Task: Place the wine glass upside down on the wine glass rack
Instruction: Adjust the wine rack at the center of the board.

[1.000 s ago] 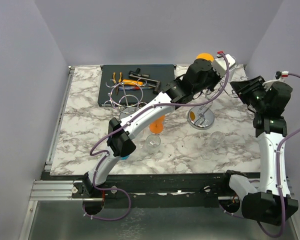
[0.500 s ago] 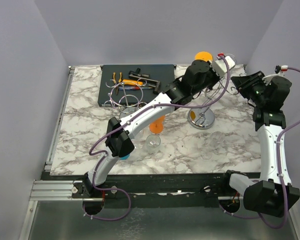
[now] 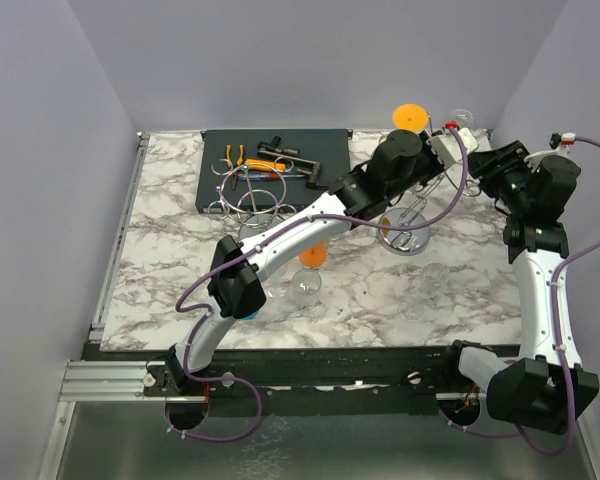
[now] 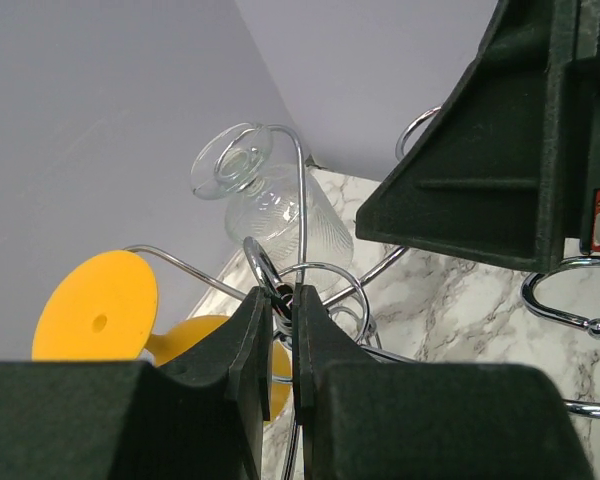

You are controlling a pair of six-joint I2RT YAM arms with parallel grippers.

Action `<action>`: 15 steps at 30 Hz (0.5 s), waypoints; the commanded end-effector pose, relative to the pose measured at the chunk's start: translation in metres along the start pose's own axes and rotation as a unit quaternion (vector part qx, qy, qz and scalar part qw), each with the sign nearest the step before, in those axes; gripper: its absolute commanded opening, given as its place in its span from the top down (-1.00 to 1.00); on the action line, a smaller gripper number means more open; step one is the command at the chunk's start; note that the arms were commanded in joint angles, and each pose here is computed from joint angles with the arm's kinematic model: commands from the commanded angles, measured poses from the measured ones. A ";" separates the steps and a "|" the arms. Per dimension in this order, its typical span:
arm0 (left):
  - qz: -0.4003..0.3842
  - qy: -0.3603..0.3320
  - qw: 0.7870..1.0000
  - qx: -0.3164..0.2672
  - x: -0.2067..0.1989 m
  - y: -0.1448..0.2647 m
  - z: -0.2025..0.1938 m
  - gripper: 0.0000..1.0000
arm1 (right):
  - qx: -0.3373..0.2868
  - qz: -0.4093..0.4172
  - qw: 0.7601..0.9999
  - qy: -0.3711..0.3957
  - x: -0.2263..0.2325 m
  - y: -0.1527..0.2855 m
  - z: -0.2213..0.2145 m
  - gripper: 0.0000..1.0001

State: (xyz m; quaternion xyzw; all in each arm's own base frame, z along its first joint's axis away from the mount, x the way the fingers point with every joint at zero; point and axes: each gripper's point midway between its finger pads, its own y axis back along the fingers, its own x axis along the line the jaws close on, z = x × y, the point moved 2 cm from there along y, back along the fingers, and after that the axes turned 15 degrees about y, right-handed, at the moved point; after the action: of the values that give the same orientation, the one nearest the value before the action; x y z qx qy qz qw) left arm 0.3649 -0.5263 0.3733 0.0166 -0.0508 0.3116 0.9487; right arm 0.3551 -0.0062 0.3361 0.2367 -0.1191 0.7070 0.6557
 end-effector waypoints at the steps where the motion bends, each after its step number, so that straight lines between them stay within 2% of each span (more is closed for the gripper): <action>1: -0.060 -0.049 0.990 -0.114 -0.040 0.017 0.075 1.00 | -0.015 0.001 1.000 0.012 0.000 -0.003 0.004 0.09; 6: -0.050 -0.086 0.986 -0.133 -0.037 0.018 0.083 1.00 | -0.010 0.008 1.000 -0.003 -0.004 -0.013 -0.003 0.39; 15: -0.035 -0.114 0.980 -0.161 -0.029 0.025 0.105 1.00 | -0.021 0.041 0.999 -0.001 0.003 -0.028 0.007 0.64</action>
State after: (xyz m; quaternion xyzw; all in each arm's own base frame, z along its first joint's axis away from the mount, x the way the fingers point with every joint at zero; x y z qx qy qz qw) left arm 0.3693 -0.5218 0.3754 0.0225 -0.0999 0.3284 0.9390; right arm 0.3702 -0.0061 0.3337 0.2523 -0.1501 0.7068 0.6436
